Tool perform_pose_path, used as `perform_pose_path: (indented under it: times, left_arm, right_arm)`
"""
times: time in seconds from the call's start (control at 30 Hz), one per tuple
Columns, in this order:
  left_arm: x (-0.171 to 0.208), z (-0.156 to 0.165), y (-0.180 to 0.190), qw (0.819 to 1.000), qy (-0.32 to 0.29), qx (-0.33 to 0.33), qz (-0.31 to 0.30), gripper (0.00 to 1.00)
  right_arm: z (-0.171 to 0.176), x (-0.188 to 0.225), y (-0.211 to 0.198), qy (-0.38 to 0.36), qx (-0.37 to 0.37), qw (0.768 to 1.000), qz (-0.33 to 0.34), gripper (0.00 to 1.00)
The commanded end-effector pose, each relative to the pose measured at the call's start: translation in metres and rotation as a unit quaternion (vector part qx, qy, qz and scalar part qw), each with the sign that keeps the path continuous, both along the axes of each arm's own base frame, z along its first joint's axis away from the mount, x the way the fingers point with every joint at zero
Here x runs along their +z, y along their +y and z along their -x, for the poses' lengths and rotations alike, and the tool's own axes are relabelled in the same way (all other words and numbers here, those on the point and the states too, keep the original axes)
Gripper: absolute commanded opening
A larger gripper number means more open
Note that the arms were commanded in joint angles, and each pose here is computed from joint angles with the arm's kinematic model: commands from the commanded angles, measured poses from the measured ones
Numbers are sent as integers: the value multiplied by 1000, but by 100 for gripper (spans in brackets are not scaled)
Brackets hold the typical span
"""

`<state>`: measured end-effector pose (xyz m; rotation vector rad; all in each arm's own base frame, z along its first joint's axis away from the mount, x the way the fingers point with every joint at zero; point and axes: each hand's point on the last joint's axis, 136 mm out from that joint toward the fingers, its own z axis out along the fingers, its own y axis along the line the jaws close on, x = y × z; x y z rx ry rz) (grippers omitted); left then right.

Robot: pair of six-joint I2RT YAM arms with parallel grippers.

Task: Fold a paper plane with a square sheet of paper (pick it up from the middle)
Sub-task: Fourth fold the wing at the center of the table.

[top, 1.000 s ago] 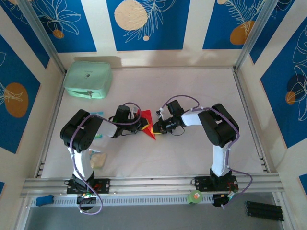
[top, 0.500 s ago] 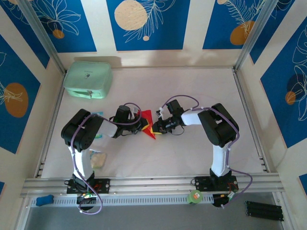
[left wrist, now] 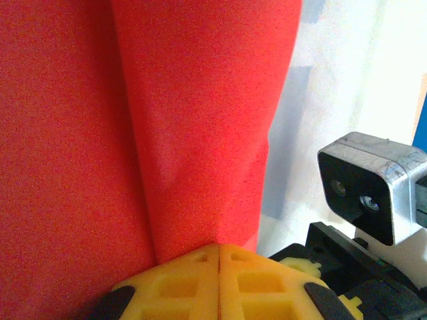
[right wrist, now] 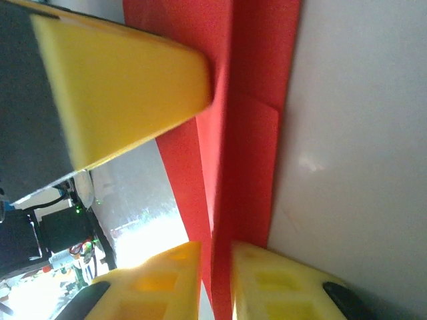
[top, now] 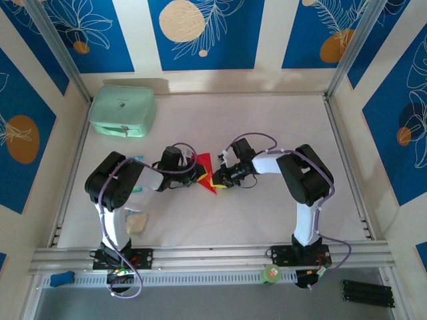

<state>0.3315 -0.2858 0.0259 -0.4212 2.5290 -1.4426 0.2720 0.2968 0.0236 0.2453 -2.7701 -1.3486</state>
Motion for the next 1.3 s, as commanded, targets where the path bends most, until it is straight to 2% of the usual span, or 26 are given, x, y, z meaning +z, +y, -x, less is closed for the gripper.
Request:
perform_pose_path:
  times: [0.0,0.23,0.5,0.6,0.87,1.27]
  left_arm:
    - [-23,8,14,998,34,12,-42,8]
    - [-26,9,15,998,45,17,-46,8]
    - [-30,12,17,997,54,17,-54,8]
    - [-30,12,17,997,54,17,-56,8]
    - [-32,14,18,996,52,6,-66,9]
    - [-51,28,31,988,89,-5,-124,13]
  right_arm:
    - [10,11,-5,21,-1,1000,5,18]
    - [16,8,-9,28,-3,999,16,18]
    - [-2,39,-21,-61,-43,997,33,20]
    - [-2,47,-18,-75,-37,996,27,18]
    - [8,37,8,-63,-4,998,29,12]
    - [11,21,21,-48,7,998,42,11]
